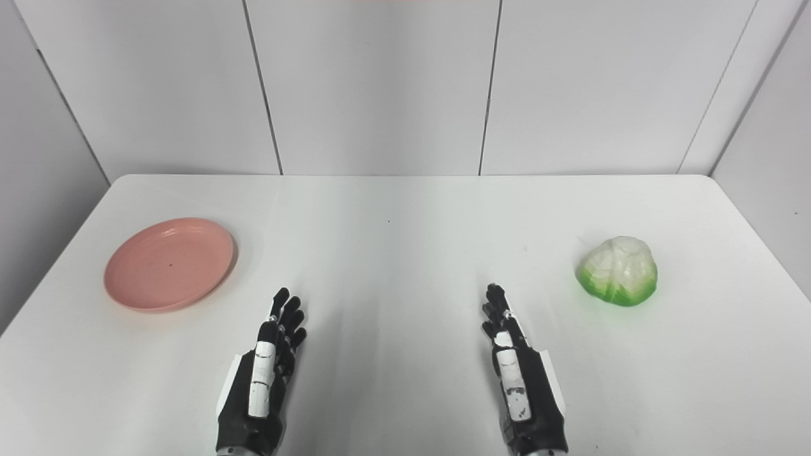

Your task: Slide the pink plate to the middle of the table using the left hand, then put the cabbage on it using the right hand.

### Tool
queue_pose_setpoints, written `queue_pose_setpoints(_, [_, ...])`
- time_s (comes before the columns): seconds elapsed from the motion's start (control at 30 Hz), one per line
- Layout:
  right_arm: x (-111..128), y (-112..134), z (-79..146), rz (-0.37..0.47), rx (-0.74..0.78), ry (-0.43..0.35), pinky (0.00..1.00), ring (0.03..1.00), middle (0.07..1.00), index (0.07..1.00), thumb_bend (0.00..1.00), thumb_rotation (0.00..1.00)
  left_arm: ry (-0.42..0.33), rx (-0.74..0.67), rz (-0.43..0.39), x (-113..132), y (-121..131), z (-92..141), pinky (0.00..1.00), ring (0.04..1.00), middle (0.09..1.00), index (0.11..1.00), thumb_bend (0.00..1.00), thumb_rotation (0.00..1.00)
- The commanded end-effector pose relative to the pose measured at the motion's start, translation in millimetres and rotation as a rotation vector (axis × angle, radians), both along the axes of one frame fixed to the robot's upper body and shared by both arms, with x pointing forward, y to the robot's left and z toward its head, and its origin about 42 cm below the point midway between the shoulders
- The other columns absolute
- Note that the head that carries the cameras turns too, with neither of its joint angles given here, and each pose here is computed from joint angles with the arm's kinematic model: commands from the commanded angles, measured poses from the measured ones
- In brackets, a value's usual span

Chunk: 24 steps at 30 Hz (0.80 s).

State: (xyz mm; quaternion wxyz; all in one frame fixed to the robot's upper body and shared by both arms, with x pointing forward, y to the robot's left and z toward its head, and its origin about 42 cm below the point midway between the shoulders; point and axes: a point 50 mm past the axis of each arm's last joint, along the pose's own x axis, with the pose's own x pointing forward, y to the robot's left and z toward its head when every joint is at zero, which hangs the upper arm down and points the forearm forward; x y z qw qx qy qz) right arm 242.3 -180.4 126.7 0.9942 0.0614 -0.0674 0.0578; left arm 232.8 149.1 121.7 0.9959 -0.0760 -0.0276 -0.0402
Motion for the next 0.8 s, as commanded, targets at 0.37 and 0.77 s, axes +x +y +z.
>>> queue_pose_setpoints(0.37, [-13.7, -5.4, -14.3, -0.011, 0.038, 0.022, 1.00, 0.981, 0.974, 0.950, 0.83, 0.99, -0.029, 0.022, -0.002, -2.7, -5.9, -8.6, 1.00, 1.000, 1.000, 1.000, 0.82, 1.00])
queue_pose_setpoints(0.77, [-12.8, -31.6, -34.6, 0.006, 0.036, 0.019, 1.00, 1.000, 0.998, 0.990, 0.83, 1.00, -0.055, 0.081, 0.015, -3.6, -29.0, -26.4, 1.00, 1.000, 0.987, 1.000, 0.75, 1.00])
